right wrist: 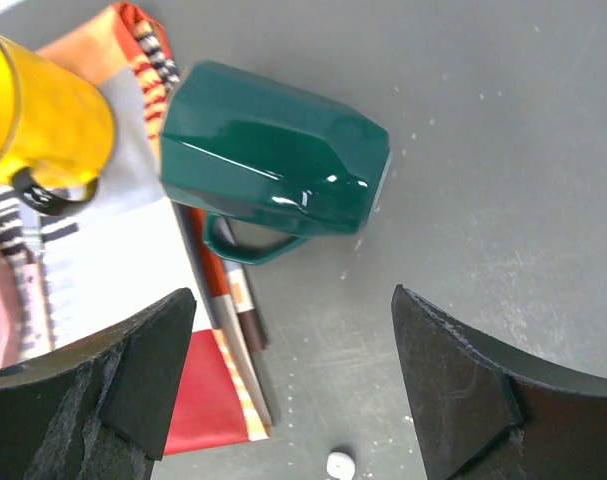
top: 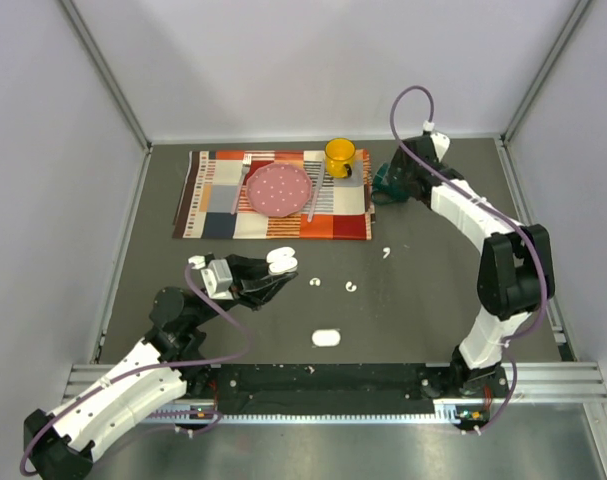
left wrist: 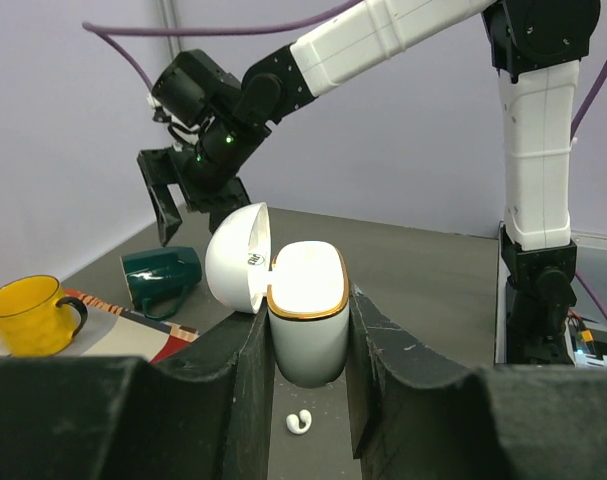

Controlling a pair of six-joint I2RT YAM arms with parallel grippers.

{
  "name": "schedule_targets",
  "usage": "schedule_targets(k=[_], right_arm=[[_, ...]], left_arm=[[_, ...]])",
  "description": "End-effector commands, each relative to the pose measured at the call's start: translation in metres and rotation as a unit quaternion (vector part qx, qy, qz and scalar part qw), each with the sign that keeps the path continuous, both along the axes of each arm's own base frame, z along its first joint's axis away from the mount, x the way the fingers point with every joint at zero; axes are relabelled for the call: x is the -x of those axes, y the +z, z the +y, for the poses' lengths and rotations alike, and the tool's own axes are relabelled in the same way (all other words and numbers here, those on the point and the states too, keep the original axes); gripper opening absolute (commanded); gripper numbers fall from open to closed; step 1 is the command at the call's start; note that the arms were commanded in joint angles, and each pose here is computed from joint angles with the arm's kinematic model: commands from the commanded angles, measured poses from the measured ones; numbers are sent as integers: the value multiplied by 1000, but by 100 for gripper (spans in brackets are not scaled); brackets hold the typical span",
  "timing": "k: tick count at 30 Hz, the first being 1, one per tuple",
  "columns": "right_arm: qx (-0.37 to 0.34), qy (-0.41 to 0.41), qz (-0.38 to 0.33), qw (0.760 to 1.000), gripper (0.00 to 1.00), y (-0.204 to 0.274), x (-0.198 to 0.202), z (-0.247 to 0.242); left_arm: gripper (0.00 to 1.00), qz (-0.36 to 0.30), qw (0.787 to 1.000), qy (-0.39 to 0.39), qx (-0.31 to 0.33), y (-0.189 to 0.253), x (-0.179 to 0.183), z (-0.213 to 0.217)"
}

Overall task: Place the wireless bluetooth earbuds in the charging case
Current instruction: Adjust the distractor at the center of the board.

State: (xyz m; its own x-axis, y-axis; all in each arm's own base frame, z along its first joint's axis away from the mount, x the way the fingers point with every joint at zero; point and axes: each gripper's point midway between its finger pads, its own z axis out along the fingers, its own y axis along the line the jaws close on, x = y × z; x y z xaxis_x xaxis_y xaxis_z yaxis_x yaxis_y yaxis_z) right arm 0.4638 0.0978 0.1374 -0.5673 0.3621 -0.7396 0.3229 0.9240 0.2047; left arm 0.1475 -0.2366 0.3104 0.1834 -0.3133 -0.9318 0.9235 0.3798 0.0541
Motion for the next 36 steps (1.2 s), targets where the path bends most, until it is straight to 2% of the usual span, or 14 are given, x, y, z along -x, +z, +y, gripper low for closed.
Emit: schedule_targets(k=[1,10,13,15,22,28,36], right_arm=[[-19,6,-33,999,81,38,-22,8],[4,-7,3,1000,81,18,-69,21],[29,-14,5,999,81,22,-79,25],[58,-16,22,998,82,9,-82,24],[78,-20,22,997,84,-2,-97,32],[170,-39,40,984,89,-14,-95,25],[199,-61,77,975,89,-35,-74,11]], left_arm=[[0,-32,999,4,20,25,2,3],[0,-36,999,11,16,27,2,6],[0,-40,999,19,16,28,2,8],[0,-40,999,22,15,27,1,9],[0,-41,999,25,11,26,2,11],[0,-41,999,28,13,26,2,12],[0,-42,999,29,16,25,3,14]])
